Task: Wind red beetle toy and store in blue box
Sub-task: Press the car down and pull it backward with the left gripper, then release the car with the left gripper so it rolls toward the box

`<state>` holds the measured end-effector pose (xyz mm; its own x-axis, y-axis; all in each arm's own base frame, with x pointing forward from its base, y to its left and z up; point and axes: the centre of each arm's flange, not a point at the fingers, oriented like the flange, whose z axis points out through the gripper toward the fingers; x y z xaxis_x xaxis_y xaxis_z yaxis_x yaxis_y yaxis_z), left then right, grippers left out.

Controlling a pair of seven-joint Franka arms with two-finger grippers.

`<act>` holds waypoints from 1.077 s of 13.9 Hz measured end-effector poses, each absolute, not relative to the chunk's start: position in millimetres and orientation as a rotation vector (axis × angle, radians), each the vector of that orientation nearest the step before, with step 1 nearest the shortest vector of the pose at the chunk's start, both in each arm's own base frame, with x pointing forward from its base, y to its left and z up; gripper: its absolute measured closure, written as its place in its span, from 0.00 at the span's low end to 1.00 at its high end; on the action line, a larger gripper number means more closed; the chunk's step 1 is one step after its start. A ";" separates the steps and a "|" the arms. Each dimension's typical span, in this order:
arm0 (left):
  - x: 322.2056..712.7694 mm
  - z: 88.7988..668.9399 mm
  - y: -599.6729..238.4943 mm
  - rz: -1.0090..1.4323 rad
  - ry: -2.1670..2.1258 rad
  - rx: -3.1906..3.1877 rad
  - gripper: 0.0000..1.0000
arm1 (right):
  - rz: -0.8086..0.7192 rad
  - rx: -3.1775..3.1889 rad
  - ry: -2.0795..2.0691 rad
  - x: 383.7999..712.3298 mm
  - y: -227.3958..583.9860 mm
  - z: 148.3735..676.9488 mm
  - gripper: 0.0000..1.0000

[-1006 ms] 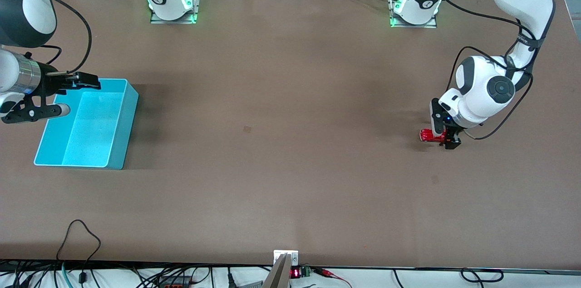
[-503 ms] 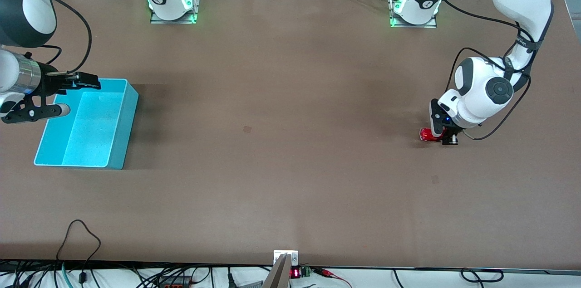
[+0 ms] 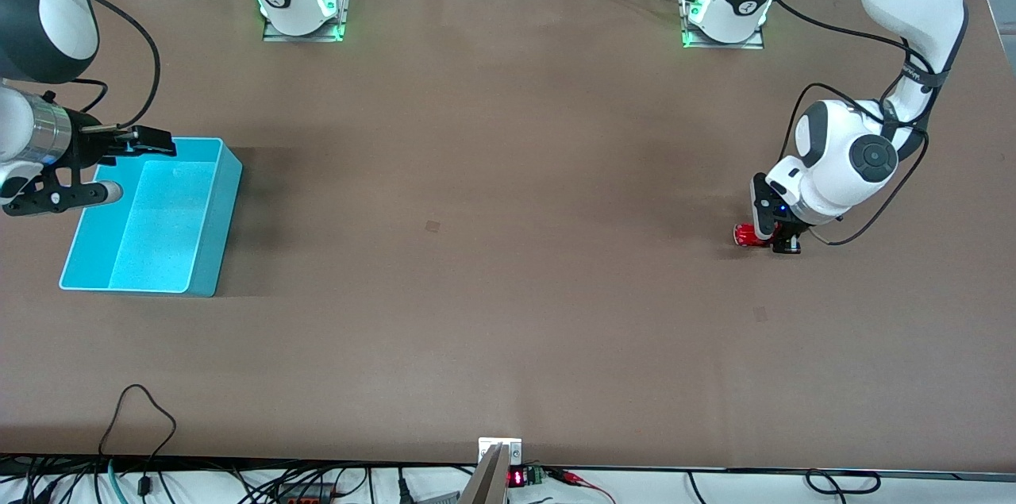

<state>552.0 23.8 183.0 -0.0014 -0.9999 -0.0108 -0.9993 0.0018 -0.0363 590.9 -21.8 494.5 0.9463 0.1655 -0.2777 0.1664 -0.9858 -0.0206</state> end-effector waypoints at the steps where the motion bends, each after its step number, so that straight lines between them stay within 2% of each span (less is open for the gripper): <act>1: 551.7 182.9 30.4 -0.027 2.186 -2.209 0.55 | -0.441 3.096 0.264 590.9 -21.9 494.4 0.00; 13: 544.7 183.3 142.8 0.014 2.268 -2.166 0.55 | -0.443 3.096 0.263 590.8 -22.0 494.4 0.00; 14: 543.9 182.8 143.0 0.031 2.280 -2.176 0.50 | -0.444 3.096 0.263 590.8 -22.0 494.4 0.00; 15: 544.2 184.4 143.1 0.057 2.301 -2.191 0.40 | -0.444 3.096 0.263 590.7 -22.0 494.4 0.00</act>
